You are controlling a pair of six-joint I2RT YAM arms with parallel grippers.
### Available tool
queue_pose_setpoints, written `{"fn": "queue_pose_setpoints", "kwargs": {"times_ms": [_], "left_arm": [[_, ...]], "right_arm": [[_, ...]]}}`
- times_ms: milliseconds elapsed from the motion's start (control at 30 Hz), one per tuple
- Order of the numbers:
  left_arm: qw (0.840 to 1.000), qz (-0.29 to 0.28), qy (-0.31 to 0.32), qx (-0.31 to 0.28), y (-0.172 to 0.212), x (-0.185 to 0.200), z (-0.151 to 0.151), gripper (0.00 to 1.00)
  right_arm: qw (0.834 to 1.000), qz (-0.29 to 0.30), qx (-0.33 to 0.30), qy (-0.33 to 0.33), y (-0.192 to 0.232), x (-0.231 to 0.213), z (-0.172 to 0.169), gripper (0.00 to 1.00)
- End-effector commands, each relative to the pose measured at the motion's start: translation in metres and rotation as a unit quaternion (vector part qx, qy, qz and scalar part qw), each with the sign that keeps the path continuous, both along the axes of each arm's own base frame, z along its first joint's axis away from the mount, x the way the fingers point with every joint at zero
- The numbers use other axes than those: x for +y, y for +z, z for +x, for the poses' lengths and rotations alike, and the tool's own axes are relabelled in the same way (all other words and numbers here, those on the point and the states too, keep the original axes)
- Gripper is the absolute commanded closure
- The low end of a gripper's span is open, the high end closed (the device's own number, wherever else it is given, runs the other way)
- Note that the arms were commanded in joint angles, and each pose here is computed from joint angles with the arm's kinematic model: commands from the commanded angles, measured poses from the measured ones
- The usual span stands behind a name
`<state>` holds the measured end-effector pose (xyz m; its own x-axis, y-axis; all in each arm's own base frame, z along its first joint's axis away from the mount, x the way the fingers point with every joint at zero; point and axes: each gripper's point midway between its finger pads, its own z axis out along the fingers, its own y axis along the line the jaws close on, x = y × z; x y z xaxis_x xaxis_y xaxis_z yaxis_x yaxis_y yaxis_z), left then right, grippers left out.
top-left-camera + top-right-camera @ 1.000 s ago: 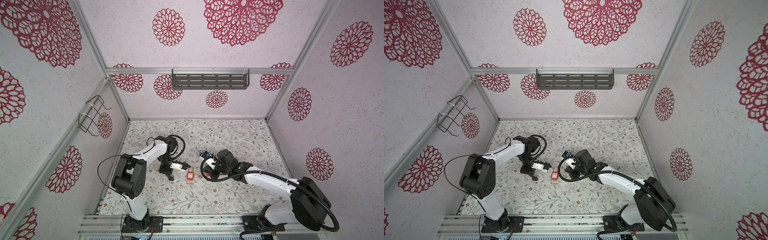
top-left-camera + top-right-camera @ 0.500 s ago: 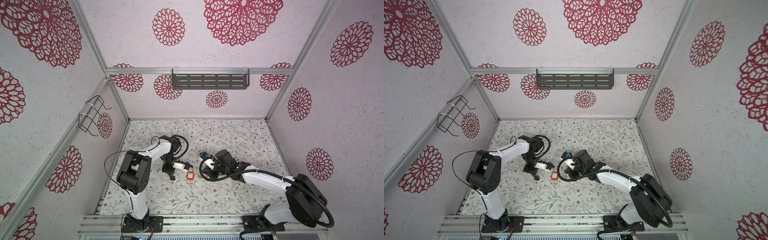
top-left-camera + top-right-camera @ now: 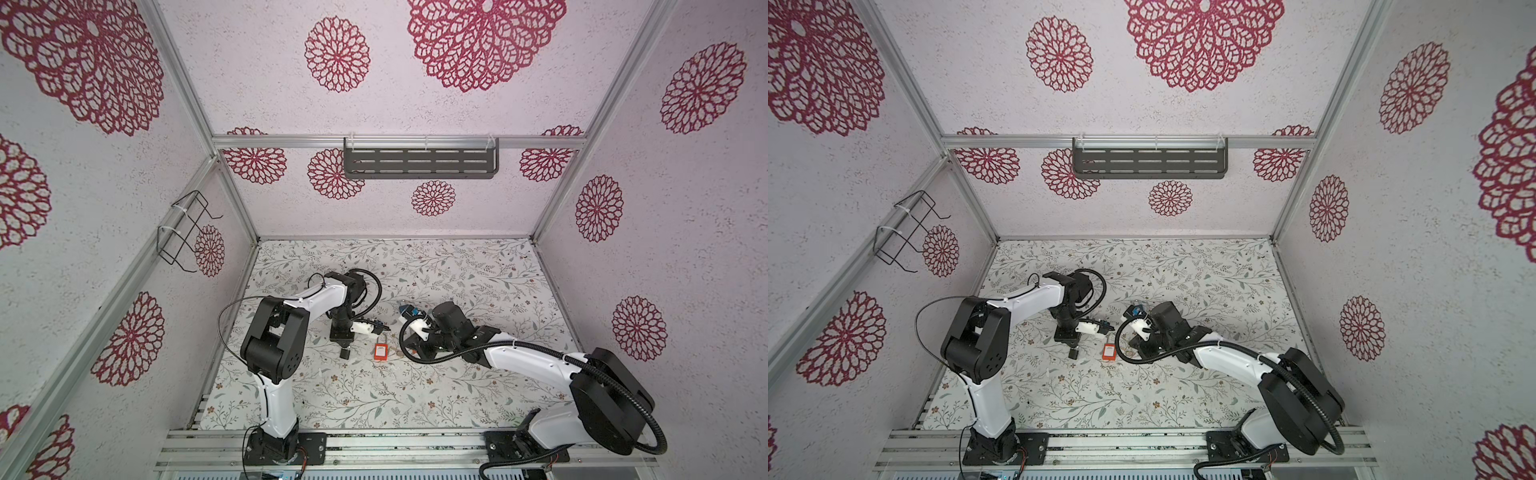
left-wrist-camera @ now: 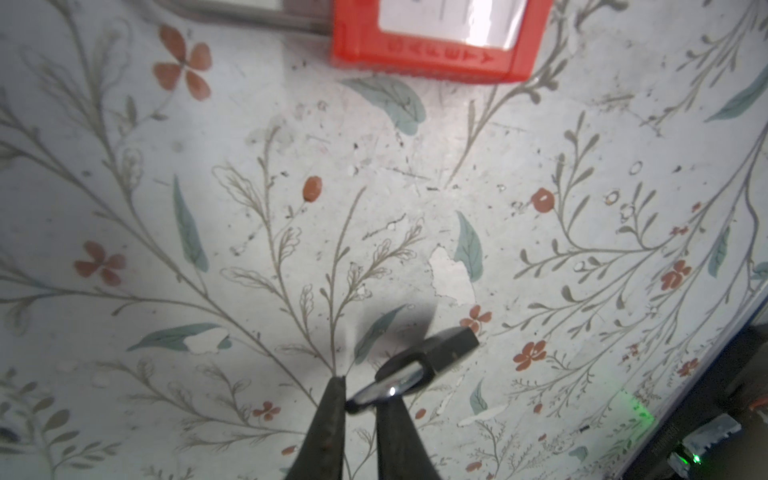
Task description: Lock with the key
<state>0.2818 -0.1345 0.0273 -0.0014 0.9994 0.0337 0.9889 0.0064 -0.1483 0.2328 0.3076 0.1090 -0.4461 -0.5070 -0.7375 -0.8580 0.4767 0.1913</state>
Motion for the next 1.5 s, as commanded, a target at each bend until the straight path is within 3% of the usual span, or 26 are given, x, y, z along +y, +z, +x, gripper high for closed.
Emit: {"fn": "queue_pose_setpoints", "kwargs": {"times_ms": [0, 233, 433, 467, 500, 533, 633, 733, 833, 900, 1167, 1233, 1467], "left_arm": [[1.0, -0.005, 0.015, -0.02, -0.005, -0.006, 0.014, 0.82], [0.996, -0.041, 0.067, -0.039, -0.004, -0.015, 0.022, 0.76], [0.978, -0.104, 0.14, -0.112, 0.033, -0.017, 0.044, 0.65], [0.971, -0.121, 0.158, -0.129, 0.041, -0.017, 0.049, 0.39], [0.962, -0.139, 0.181, -0.149, 0.051, -0.016, 0.055, 0.02], [0.954, -0.155, 0.199, -0.161, 0.059, -0.015, 0.058, 0.03], [0.92, -0.194, 0.264, -0.217, 0.086, -0.004, 0.071, 0.03], [0.873, -0.224, 0.335, -0.275, 0.111, 0.016, 0.083, 0.03], [0.804, -0.269, 0.421, -0.322, 0.142, 0.039, 0.095, 0.03], [0.749, -0.293, 0.479, -0.352, 0.161, 0.057, 0.102, 0.03], [0.633, -0.32, 0.593, -0.381, 0.203, 0.095, 0.106, 0.03], [0.62, -0.316, 0.612, -0.377, 0.204, 0.103, 0.107, 0.03], [0.616, -0.334, 0.623, -0.347, 0.2, 0.098, 0.108, 0.03]], "right_arm": [[1.0, 0.017, -0.003, -0.008, 0.01, 0.003, 0.005, 1.0], [1.0, 0.013, -0.024, -0.001, 0.016, 0.003, 0.005, 1.0], [0.996, -0.035, -0.053, 0.065, 0.013, 0.011, -0.005, 1.0], [0.994, -0.042, -0.056, 0.078, 0.014, 0.015, -0.006, 1.0], [0.994, -0.051, -0.055, 0.085, 0.013, 0.021, -0.005, 1.0], [0.993, -0.056, -0.051, 0.088, 0.013, 0.026, -0.004, 1.0], [0.994, -0.074, -0.013, 0.08, 0.007, 0.048, -0.001, 1.0], [0.991, -0.1, 0.023, 0.083, -0.005, 0.068, -0.007, 1.0], [0.988, -0.126, 0.054, 0.077, -0.014, 0.079, -0.011, 1.0], [0.986, -0.135, 0.083, 0.06, -0.017, 0.086, -0.011, 1.0], [0.975, -0.183, 0.128, 0.017, -0.029, 0.121, -0.012, 1.0], [0.97, -0.206, 0.129, 0.002, -0.036, 0.122, -0.008, 1.0], [0.964, -0.223, 0.136, -0.045, -0.04, 0.118, 0.001, 1.0]]}}
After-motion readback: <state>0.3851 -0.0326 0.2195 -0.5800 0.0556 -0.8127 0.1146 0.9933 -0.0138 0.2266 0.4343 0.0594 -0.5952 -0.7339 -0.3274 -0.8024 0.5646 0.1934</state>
